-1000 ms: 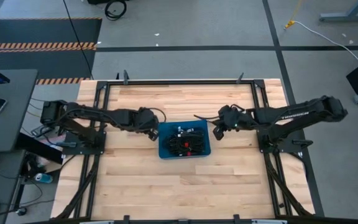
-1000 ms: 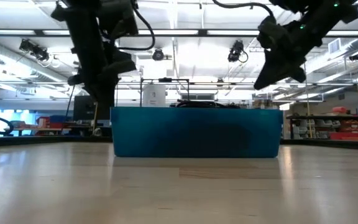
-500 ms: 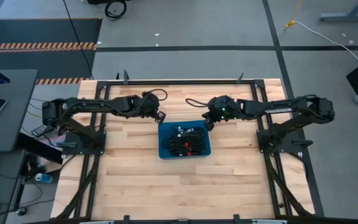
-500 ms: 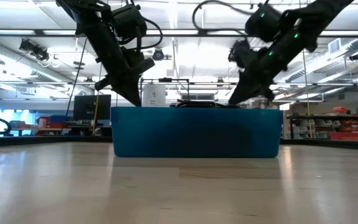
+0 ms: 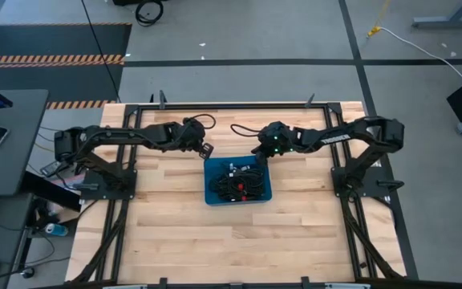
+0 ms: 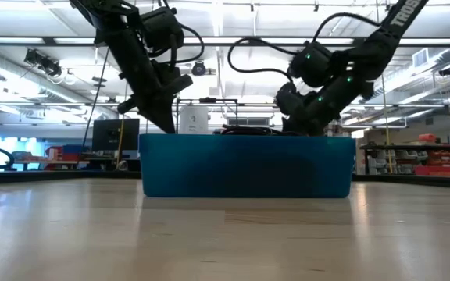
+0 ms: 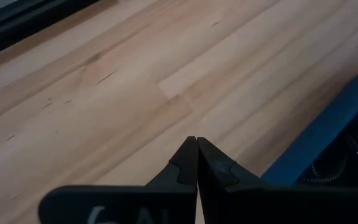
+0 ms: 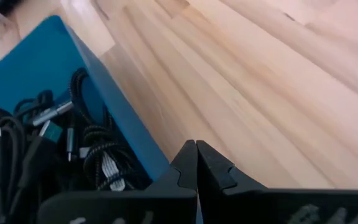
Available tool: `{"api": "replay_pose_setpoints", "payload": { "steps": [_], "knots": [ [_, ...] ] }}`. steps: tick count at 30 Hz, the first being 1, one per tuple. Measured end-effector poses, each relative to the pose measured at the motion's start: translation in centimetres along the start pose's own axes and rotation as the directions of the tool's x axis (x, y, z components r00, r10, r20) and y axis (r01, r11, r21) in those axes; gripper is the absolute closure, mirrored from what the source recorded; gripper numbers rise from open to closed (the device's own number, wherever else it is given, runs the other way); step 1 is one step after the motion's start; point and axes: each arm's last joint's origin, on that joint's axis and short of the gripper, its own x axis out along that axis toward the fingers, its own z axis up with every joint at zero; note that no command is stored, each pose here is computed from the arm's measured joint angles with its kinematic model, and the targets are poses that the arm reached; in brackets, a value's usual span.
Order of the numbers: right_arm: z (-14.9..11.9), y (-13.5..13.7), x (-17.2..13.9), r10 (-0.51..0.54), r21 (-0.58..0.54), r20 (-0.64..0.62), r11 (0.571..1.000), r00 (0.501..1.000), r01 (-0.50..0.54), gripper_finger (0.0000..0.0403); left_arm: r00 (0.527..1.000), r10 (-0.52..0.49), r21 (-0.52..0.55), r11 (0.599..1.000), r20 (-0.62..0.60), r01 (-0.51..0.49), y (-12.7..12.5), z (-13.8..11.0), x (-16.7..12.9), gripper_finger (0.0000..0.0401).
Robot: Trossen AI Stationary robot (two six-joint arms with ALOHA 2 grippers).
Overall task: Pick and place USB-C Cables
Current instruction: Adjust the blue bin, then return to Home Position
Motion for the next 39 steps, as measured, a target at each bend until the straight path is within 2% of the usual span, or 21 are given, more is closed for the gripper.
{"api": "replay_pose_setpoints", "payload": {
  "steps": [7, 18, 24, 28, 31, 35, 39],
  "knots": [
    [-0.5, 0.8, 0.5, 0.058, -0.008, -0.021, 0.998, 0.998, -0.058, 0.0403, 1.0, 0.003, -0.002, 1.0, -0.007, -0.003, 0.0, -0.1, 0.0, 0.0399],
    [-0.6, 1.6, 0.2, 0.082, -0.013, -0.019, 0.997, 0.996, -0.082, 0.0403, 0.999, -0.009, 0.004, 1.0, -0.033, 0.009, -0.1, -0.4, -0.1, 0.0399],
    [0.8, 1.0, -1.2, 0.077, -0.01, 0.053, 0.997, 0.996, -0.077, 0.0403, 0.997, 0.021, 0.026, 0.999, -0.073, -0.019, 0.2, -0.8, -0.1, 0.0399],
    [3.3, 1.9, -4.9, 0.157, -0.04, 0.197, 0.988, 0.968, -0.152, 0.0403, 0.984, 0.069, 0.049, 0.997, -0.164, -0.062, 0.6, -1.7, -0.3, 0.0399],
    [5.7, 3.5, -9.3, 0.235, -0.125, 0.353, 0.971, 0.906, -0.204, 0.0403, 0.984, 0.034, 0.059, 0.998, -0.177, -0.024, 0.1, -2.2, -1.5, 0.0399],
    [7.6, 5.3, -15.9, 0.323, -0.257, 0.519, 0.942, 0.792, -0.215, 0.0403, 0.995, -0.058, 0.067, 0.996, -0.077, 0.063, -0.9, -2.1, -4.7, 0.0399],
    [7.9, 6.1, -21.6, 0.355, -0.333, 0.587, 0.925, 0.728, -0.182, 0.0403, 0.987, -0.122, 0.07, 0.991, 0.105, 0.115, -1.1, -2.2, -9.5, 0.0399]
  ]
}}
